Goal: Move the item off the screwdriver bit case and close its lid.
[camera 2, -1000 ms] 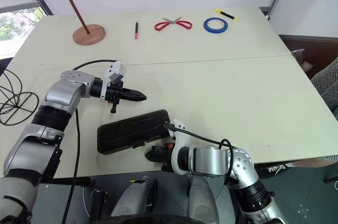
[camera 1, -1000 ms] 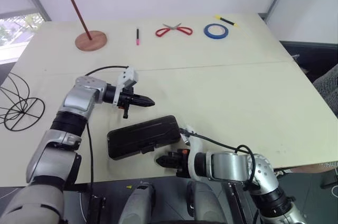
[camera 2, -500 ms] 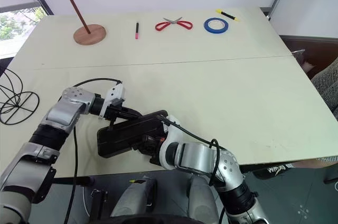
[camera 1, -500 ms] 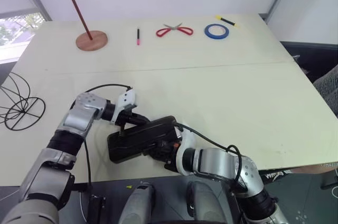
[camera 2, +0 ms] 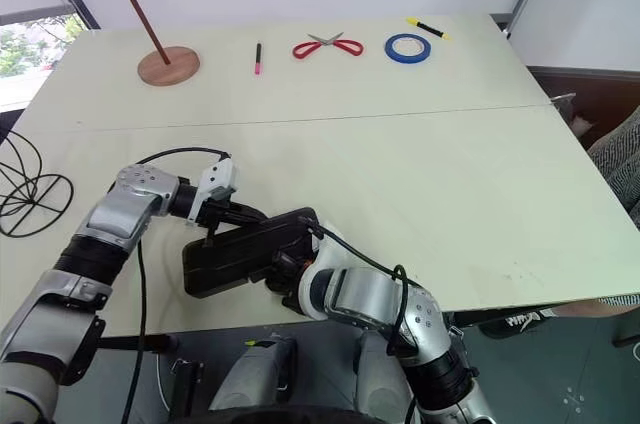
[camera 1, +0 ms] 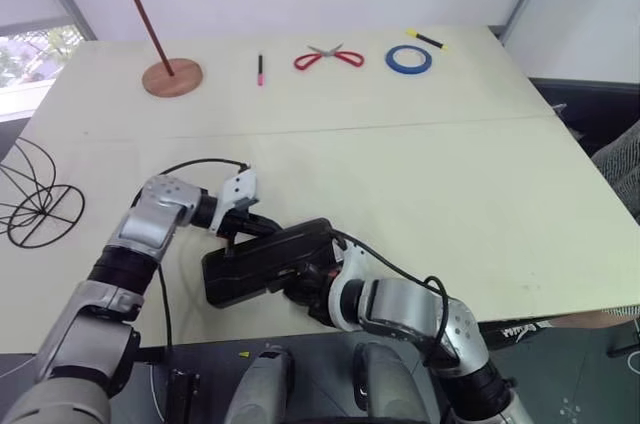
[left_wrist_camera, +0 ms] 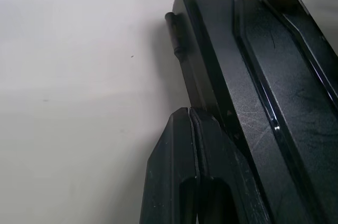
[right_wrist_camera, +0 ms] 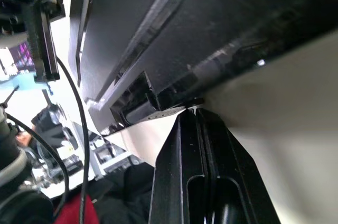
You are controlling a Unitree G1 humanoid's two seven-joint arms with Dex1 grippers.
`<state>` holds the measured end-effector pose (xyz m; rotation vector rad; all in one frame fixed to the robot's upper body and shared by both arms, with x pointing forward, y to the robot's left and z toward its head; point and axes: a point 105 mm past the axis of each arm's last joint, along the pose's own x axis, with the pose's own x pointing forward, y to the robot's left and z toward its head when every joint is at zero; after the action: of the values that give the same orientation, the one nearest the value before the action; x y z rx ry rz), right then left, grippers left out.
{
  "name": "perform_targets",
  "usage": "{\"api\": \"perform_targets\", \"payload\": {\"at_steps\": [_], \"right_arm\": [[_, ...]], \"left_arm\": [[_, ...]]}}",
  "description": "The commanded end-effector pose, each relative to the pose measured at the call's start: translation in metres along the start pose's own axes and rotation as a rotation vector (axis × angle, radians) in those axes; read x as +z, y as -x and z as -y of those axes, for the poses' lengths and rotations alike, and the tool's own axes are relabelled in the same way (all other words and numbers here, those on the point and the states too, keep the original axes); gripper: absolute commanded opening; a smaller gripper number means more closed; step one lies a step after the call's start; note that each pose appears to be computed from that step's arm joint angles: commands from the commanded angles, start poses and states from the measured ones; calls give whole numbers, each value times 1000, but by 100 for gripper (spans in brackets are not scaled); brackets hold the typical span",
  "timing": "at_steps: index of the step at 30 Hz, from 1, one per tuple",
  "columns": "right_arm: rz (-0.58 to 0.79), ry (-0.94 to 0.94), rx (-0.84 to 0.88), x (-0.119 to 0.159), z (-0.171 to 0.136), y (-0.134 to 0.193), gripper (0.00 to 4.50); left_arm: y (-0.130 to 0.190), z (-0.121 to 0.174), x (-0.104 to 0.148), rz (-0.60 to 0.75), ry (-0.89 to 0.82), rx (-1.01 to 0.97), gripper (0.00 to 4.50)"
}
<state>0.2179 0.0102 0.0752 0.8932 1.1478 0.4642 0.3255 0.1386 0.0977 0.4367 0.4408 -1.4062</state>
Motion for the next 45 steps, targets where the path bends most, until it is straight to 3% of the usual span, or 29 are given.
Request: {"api": "perform_targets", "payload": {"at_steps": [1, 13, 27, 33, 40, 45], "right_arm": [[52, -23, 26, 11, -9, 0, 2], [108, 0, 73, 19, -25, 1, 2], [91, 164, 156, 19, -50, -5, 2], [86, 245, 130, 21, -45, -4, 2], [86, 428, 78, 35, -21, 18, 2], [93, 682, 136, 47, -20, 59, 2]], "left_arm": [[-2, 12, -9, -68, -62, -69, 0], [-20, 38, -31, -98, -86, -151, 0], [-47, 6, 11, 8, -218, -119, 0], [-54, 1, 9, 7, -221, -104, 0], [-39, -20, 7, 1, -212, 18, 0], [-3, -51, 10, 39, -190, 271, 0]]}}
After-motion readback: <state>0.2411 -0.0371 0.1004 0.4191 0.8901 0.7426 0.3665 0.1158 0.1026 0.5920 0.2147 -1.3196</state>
